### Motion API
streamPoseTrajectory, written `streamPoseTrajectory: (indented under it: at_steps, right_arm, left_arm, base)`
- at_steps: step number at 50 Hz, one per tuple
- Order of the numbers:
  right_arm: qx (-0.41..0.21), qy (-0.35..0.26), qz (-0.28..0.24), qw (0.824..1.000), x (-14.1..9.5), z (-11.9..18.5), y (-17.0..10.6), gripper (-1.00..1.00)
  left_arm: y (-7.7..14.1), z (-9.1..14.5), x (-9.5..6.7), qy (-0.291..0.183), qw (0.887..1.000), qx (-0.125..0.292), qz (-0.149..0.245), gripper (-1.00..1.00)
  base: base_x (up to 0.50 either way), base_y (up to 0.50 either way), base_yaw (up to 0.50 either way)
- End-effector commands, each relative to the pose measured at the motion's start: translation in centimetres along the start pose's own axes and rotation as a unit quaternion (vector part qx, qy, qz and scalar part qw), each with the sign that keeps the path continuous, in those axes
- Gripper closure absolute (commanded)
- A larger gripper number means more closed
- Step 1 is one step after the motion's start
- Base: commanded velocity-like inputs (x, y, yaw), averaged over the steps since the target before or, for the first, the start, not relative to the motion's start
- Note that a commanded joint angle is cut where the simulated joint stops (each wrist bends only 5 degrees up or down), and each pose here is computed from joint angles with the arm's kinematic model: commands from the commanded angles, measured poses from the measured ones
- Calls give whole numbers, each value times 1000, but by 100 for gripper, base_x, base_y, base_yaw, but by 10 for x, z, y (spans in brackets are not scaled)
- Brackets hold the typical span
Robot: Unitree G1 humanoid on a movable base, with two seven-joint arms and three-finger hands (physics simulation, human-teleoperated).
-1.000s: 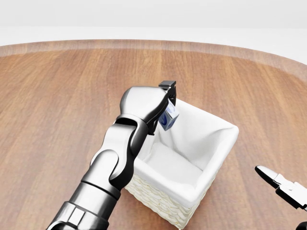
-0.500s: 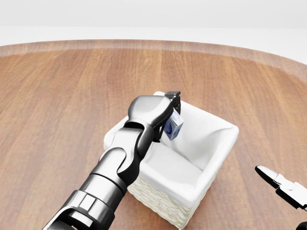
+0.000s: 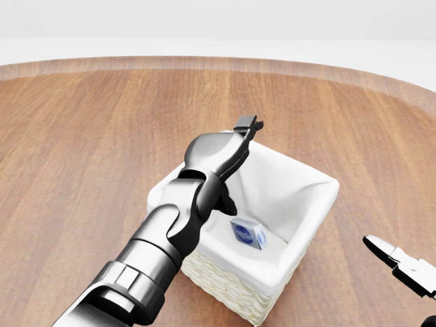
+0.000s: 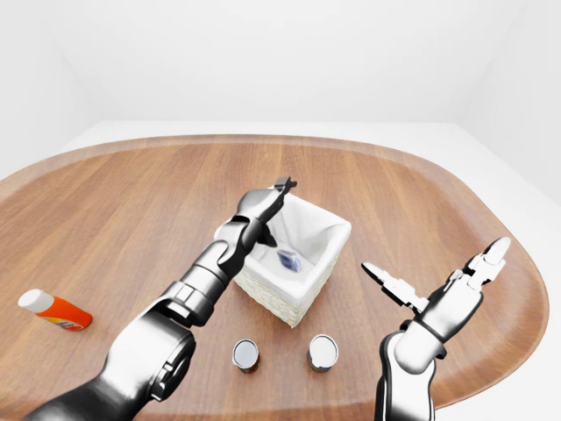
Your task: Pick up the alphabet soup and the cream cheese box, and put them in the basket.
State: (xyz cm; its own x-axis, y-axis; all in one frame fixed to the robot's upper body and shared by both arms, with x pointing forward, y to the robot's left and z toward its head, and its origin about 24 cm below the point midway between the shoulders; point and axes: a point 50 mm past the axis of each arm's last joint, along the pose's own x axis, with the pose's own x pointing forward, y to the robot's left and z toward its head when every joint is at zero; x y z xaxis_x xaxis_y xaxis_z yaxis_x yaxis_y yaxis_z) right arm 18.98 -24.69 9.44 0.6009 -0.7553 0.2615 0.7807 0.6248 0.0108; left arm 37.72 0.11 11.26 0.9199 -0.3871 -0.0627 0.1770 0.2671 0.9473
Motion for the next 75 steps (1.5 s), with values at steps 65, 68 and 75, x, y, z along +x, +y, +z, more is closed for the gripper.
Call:
streamPoseTrajectory:
  at_steps: [65,68,75]
  right_arm:
    - [-2,-1,2,1000,-1,0,1,-100]
    - [-2,-2,1,1000,-1,0,0,-100]
    - [-2,-1,1,1000,-1,1,0,-100]
  left_arm:
    - [66,-35,-59,-9,965,-101,244,-100]
    - [70,-42,-68,-1,959,-106,261,-100]
    - [82,-52,-89,2,950,-113,290,-100]
  base:
    - [0,0,0]
    - [0,0,0]
    - [0,0,0]
